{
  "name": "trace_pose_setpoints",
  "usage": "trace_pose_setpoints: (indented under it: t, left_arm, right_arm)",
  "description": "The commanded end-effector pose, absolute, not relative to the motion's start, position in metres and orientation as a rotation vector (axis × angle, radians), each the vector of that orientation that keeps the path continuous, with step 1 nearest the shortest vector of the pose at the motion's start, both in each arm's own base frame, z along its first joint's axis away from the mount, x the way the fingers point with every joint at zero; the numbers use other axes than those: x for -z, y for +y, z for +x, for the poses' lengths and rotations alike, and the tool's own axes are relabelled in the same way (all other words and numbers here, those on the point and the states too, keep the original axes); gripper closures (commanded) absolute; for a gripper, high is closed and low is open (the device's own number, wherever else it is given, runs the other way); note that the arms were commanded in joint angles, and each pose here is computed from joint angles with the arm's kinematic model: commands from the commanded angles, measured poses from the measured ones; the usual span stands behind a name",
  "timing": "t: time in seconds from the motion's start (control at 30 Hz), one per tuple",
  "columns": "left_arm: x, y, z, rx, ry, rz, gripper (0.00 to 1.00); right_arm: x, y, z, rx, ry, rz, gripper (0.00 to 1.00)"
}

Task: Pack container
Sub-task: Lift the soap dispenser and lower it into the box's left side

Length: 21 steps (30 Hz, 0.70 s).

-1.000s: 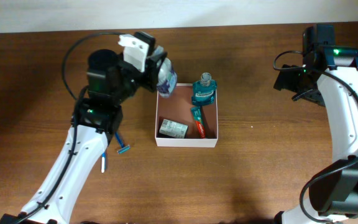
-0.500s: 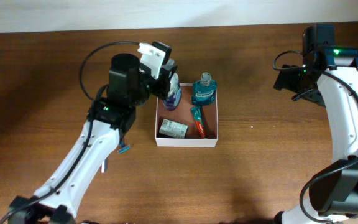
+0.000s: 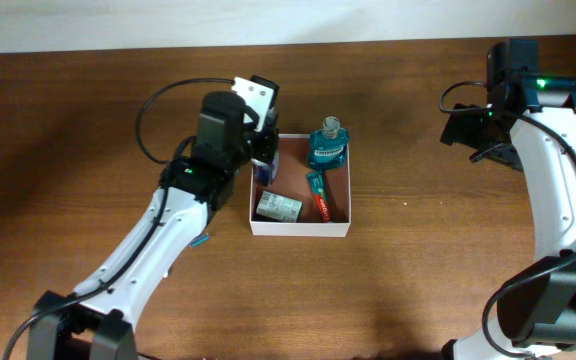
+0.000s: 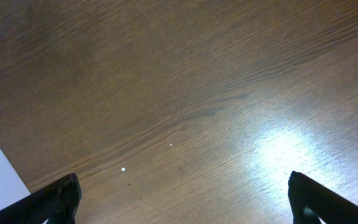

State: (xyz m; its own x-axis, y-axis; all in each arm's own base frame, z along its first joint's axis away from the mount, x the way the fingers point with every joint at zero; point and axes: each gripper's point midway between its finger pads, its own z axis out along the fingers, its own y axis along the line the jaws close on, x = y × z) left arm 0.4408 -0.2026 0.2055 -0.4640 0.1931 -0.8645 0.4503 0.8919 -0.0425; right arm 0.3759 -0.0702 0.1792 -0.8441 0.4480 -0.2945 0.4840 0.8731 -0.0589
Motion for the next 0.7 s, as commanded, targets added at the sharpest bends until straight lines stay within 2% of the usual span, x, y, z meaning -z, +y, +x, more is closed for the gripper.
trace_pose_setpoints:
  t: [0.0,0.17,0.47,0.67]
  left_arm:
    - [-0.197,-0.209,0.447,0.278,2.068,0.453,0.80]
    - [-0.182,-0.209,0.457,0.218,2.076,0.432,0.80]
    - [-0.213,-0.219,0.478,0.250,1.910,0.390,0.82]
    - [-0.211,-0.219,0.477,0.248,1.921,0.393,0.81]
  right_arm:
    - [-0.186,-0.071,0.378,0.187,2.750,0.707,0.01]
    - [-0.186,-0.071,0.378,0.187,2.750,0.707,0.01]
    - [-0.186,-0.071,0.378,0.187,2.750,0.707,0.01]
    - [-0.186,-0.071,0.378,0.187,2.750,0.706,0.01]
